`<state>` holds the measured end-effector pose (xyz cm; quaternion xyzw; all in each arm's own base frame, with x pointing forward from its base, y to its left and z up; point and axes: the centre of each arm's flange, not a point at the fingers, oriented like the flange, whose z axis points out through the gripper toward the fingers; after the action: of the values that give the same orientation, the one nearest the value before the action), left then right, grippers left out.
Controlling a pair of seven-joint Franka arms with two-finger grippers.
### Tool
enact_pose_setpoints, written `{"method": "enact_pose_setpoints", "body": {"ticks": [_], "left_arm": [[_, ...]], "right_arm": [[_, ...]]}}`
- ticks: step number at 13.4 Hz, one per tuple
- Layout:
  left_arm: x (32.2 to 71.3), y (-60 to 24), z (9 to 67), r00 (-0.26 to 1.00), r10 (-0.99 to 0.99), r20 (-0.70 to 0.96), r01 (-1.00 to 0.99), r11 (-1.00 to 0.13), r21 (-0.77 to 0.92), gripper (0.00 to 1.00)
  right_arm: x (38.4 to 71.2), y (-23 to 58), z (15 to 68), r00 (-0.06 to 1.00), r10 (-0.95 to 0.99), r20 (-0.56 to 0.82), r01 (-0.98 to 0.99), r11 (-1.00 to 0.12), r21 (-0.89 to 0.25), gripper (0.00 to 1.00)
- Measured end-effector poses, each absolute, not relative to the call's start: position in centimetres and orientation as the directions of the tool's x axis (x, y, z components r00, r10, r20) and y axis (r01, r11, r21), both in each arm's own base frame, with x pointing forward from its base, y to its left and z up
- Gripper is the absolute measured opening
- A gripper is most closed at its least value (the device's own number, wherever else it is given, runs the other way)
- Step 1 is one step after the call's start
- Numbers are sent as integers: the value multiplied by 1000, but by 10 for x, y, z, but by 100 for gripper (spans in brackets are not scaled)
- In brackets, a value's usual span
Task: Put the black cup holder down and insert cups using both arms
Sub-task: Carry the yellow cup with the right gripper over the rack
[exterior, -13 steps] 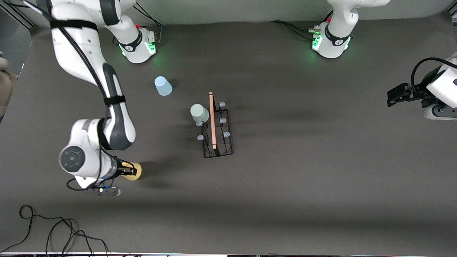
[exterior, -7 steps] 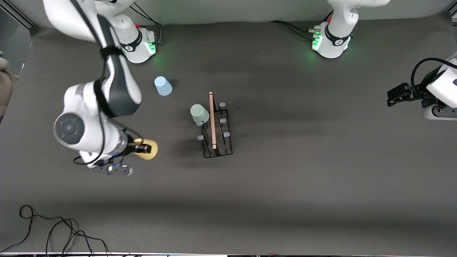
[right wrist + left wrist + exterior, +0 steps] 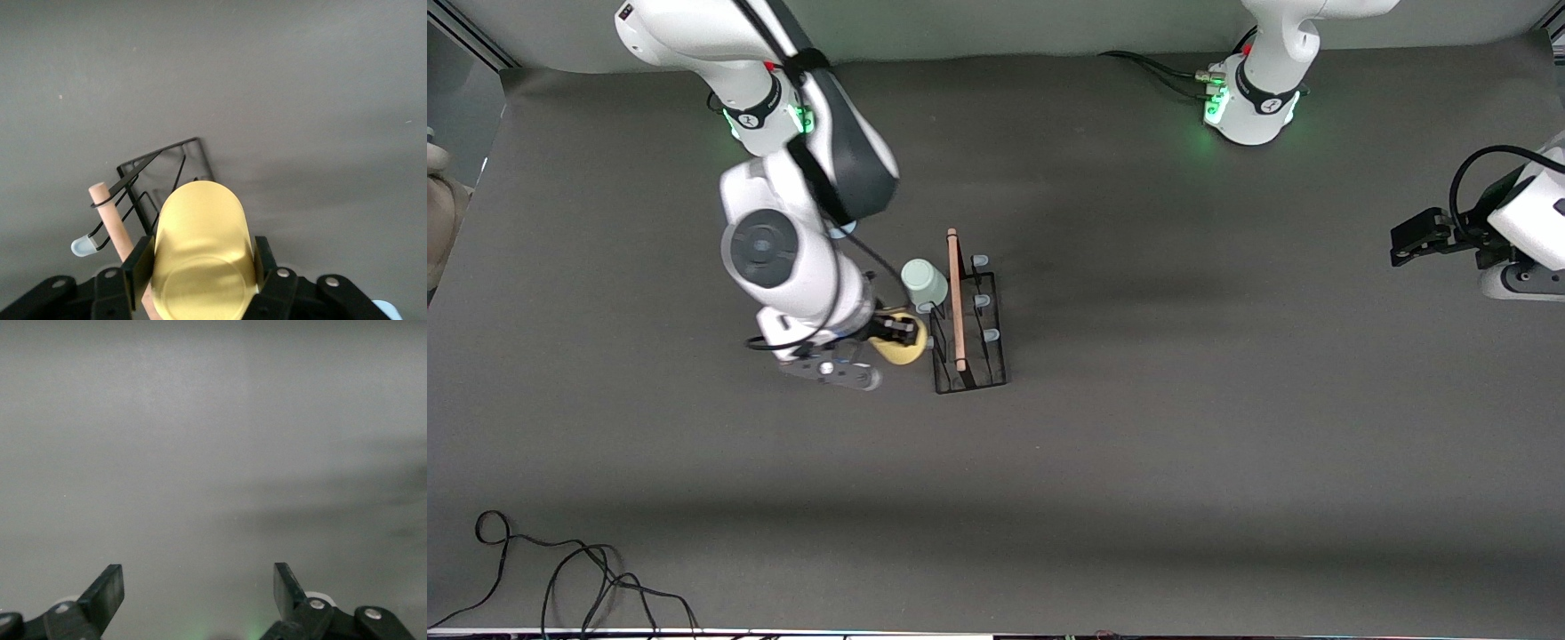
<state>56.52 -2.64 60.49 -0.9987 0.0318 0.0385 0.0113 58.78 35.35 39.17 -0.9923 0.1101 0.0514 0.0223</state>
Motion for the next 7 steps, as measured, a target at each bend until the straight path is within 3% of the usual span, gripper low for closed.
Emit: {"method": "enact_pose_setpoints", "body": {"ticks": [6, 7], "left_arm": [[566, -26, 603, 995, -63, -81, -65, -998, -21, 100], [566, -26, 603, 995, -63, -81, -65, -998, -21, 100]], "right_arm": [[579, 393, 337, 966, -247, -75, -248, -969, -4, 65], [580, 392, 333, 965, -251, -76, -251, -968, 3, 72]]}}
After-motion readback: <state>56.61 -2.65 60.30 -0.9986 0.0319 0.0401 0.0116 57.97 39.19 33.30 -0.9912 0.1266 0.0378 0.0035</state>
